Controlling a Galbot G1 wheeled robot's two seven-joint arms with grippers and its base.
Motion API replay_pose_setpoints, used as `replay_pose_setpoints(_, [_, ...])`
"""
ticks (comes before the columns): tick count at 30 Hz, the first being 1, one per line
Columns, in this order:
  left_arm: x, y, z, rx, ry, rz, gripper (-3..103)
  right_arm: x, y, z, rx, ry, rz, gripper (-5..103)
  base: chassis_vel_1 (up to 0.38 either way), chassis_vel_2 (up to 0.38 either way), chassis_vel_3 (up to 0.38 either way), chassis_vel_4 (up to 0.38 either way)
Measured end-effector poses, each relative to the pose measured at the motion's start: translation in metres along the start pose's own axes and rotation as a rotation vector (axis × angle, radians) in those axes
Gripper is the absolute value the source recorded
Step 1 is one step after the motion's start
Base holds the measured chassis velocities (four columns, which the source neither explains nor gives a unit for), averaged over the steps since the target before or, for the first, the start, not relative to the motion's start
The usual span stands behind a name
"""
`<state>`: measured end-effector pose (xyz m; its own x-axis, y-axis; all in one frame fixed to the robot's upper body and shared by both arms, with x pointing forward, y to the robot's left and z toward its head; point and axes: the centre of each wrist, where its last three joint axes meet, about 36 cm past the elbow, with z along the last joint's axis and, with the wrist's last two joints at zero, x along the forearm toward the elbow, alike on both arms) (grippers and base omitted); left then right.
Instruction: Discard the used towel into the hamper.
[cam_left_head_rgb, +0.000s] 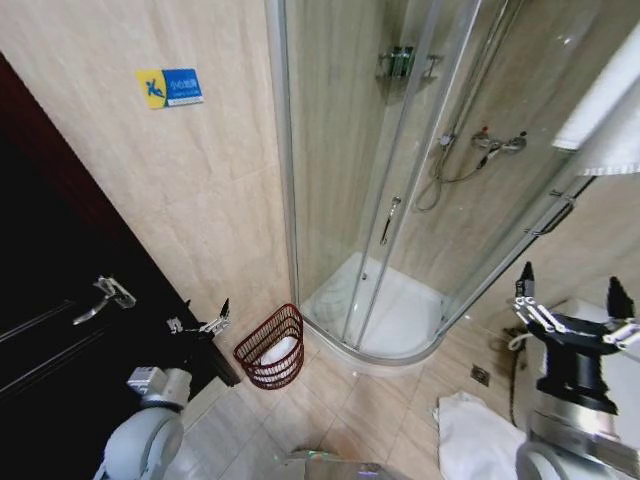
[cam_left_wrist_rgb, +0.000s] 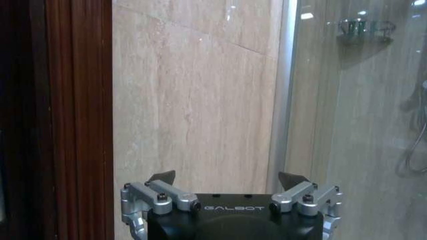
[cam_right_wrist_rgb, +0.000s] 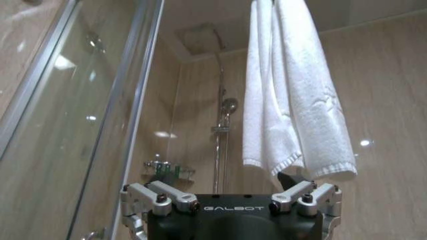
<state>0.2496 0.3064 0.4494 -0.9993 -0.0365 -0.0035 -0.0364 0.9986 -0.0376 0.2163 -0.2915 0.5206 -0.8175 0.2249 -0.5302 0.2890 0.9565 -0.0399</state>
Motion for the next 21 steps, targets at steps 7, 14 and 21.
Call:
replay_pose_setpoints(7, [0.0,0.0,0.0,0.0,0.0,0.0,100,0.0007,0.005,0.0017,-0.012,0.007,0.005,100,-0.029,-0.027,0.021,0.018])
replay_pose_setpoints(14, [0.0,0.0,0.0,0.0,0.0,0.0,100,0.0017,0.0092,0.0024,-0.022,0.006,0.002,100,-0.134,-0.146,0.146,0.13])
replay_pose_setpoints(21, [0.0,0.0001,0.0,0.0,0.0,0.0,100,0.0022,0.0088,0.0022,-0.021,0.002,0.001,100,-0.229,-0.245,0.231,0.229])
